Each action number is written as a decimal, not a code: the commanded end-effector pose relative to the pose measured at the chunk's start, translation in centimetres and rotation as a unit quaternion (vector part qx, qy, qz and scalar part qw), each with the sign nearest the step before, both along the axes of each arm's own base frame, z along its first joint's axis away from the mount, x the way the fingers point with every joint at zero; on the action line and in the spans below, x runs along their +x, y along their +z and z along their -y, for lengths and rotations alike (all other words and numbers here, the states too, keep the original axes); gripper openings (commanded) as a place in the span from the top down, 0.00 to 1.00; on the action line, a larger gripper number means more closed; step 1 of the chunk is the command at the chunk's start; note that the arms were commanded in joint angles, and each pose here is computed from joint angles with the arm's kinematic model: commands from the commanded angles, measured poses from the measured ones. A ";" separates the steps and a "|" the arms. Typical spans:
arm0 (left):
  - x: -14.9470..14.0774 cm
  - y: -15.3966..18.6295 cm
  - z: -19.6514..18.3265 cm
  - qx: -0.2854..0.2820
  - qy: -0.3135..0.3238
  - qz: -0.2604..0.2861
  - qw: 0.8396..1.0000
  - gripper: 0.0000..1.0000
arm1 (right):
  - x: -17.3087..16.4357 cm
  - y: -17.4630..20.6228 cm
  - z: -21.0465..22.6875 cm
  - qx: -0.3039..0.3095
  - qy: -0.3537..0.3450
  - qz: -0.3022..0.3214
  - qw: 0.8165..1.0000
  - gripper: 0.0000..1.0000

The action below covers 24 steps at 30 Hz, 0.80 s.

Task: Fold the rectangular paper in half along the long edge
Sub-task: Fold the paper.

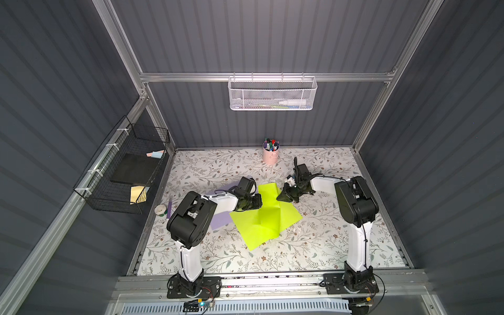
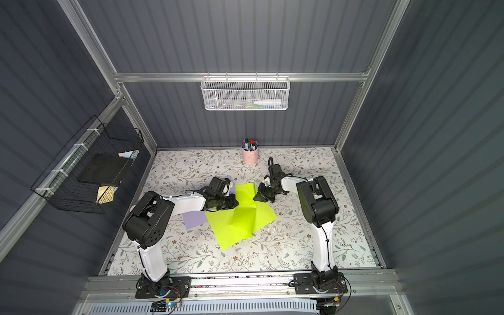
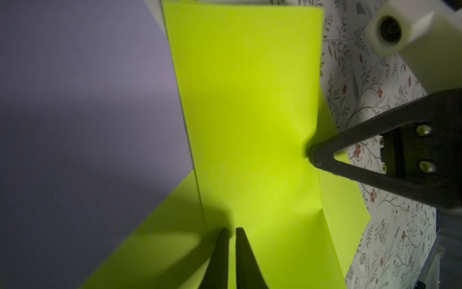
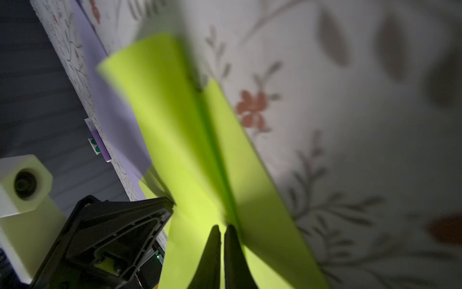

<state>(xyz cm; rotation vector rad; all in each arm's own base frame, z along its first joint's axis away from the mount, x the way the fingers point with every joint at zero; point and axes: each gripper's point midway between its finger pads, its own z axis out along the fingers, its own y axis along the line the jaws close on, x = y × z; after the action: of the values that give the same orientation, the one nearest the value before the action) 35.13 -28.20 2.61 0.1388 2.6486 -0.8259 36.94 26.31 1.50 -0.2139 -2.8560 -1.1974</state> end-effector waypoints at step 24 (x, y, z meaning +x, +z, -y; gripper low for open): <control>-2.4 -3.5 -1.4 0.049 -0.011 -0.049 0.998 0.88 | 2.1 -0.7 -1.5 -0.026 -0.034 0.005 0.999 1.00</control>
<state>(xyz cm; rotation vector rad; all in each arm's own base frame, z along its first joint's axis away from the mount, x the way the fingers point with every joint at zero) 35.13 -28.35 2.57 0.1530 2.6441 -0.8342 37.93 30.30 1.65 -0.1626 -2.8817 -1.1895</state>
